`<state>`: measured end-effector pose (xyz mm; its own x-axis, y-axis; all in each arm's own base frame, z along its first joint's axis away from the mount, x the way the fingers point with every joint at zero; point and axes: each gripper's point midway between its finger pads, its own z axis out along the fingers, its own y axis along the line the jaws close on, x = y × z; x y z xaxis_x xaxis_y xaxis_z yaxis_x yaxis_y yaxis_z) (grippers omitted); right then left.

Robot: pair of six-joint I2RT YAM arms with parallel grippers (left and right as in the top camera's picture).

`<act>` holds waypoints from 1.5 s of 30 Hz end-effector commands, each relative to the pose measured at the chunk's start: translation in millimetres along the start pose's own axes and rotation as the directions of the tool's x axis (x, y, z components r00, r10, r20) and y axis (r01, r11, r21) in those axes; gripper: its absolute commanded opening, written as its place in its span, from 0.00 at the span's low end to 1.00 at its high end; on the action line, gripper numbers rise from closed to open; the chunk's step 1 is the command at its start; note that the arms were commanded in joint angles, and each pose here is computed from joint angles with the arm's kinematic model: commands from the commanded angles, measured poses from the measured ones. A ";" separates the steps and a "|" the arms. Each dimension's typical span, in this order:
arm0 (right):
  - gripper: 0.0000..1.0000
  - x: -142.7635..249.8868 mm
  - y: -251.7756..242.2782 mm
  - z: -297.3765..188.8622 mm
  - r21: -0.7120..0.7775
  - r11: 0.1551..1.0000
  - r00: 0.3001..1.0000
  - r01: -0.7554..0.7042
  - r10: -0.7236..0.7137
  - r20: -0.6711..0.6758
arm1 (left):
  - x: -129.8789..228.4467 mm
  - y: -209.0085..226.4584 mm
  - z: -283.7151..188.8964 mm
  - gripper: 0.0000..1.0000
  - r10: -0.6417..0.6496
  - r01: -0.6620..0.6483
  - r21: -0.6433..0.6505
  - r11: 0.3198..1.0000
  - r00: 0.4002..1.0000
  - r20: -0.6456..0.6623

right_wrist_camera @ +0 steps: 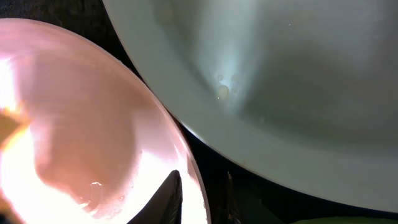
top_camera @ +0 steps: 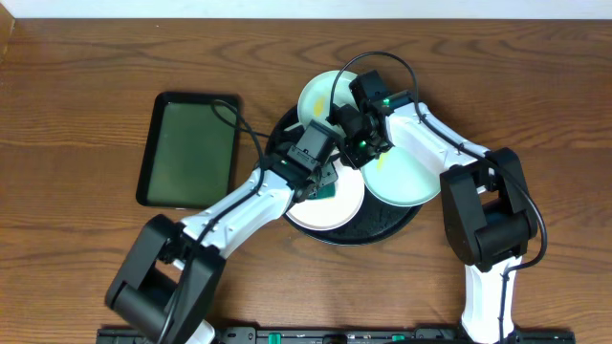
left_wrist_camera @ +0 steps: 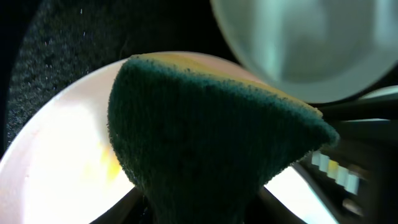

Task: Clean dirty plates on tray and stack at the side
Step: 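Scrub the pink plate with the sponge while the right gripper holds it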

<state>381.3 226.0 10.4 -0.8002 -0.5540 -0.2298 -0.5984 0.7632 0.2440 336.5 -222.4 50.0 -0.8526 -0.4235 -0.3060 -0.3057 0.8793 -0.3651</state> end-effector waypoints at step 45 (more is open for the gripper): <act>0.17 1.5 0.4 4.7 -0.003 1.000 1.000 -0.003 0.003 -0.005 | 8.8 11.6 22.6 0.32 0.086 -0.088 -0.052 0.995 0.996 -0.030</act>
<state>383.7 227.1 10.9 -0.7983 -0.5523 -0.2402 -0.6002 0.7625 0.2416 335.6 -222.3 29.4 -0.8819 -0.3595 -0.3048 -0.2626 0.9118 -0.3157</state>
